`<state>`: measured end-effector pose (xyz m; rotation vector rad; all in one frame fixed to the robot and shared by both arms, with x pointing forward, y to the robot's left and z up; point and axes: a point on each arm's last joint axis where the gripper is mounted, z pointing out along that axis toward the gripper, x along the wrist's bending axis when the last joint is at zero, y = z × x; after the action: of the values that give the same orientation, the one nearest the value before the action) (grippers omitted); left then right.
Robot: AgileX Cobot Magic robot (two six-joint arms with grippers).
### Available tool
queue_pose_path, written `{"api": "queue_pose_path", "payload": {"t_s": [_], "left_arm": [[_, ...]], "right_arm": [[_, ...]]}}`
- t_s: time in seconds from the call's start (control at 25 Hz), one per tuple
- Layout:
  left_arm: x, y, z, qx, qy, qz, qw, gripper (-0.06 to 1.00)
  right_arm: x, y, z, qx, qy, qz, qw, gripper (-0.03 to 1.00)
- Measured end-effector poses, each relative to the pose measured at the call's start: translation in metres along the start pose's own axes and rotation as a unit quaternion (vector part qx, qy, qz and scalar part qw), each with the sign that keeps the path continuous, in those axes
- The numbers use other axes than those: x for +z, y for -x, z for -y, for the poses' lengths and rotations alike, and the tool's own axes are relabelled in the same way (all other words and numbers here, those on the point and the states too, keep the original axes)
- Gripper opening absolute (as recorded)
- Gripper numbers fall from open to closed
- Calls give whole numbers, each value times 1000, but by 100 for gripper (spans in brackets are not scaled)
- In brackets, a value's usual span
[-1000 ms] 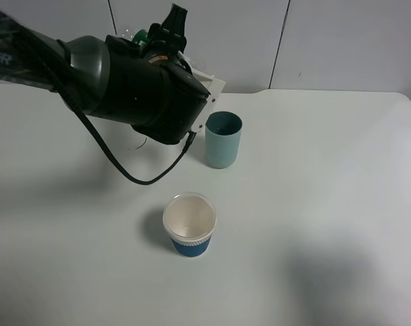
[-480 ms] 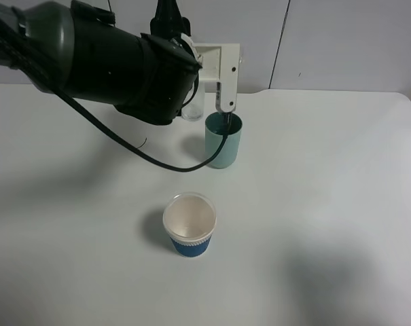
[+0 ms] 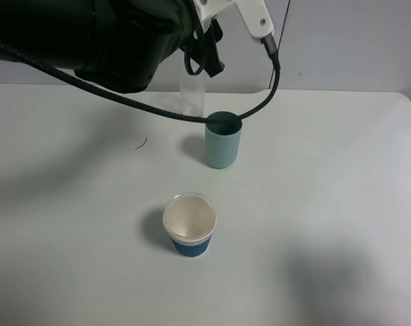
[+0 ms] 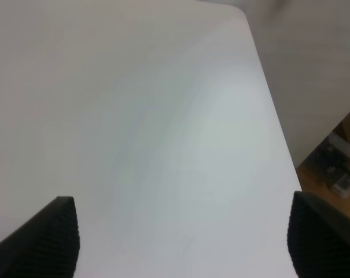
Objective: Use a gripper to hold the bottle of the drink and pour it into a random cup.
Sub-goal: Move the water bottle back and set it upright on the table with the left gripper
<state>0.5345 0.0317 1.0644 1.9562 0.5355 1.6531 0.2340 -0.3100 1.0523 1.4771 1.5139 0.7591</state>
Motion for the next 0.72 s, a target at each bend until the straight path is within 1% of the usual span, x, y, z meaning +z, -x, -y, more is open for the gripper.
{"api": "queue_pose_path", "payload": {"t_s": [0.08,0.16,0.28,0.4,0.48,0.56,0.68,0.72], "left_arm": [[-2,-4,-6,-50,28,2,998,52],[-4,-7,-12,-96,53,6,994,52],[-6,-7,-18,-168,85,25,982,52],[-7,-4,-25,-233,112,58,964,52],[-9,1,-29,-249,132,95,955,52],[-8,4,-31,-252,146,130,948,52],[-6,5,-27,-256,137,182,939,52],[-4,3,-25,-257,132,193,938,52]], "right_arm": [[0,0,0,0,0,0,1000,74],[0,0,0,0,0,0,1000,74],[0,0,0,0,0,0,1000,74],[0,0,0,0,0,0,1000,74],[0,0,0,0,0,0,1000,74],[0,0,0,0,0,0,1000,74],[0,0,0,0,0,0,1000,74],[0,0,0,0,0,0,1000,74]]}}
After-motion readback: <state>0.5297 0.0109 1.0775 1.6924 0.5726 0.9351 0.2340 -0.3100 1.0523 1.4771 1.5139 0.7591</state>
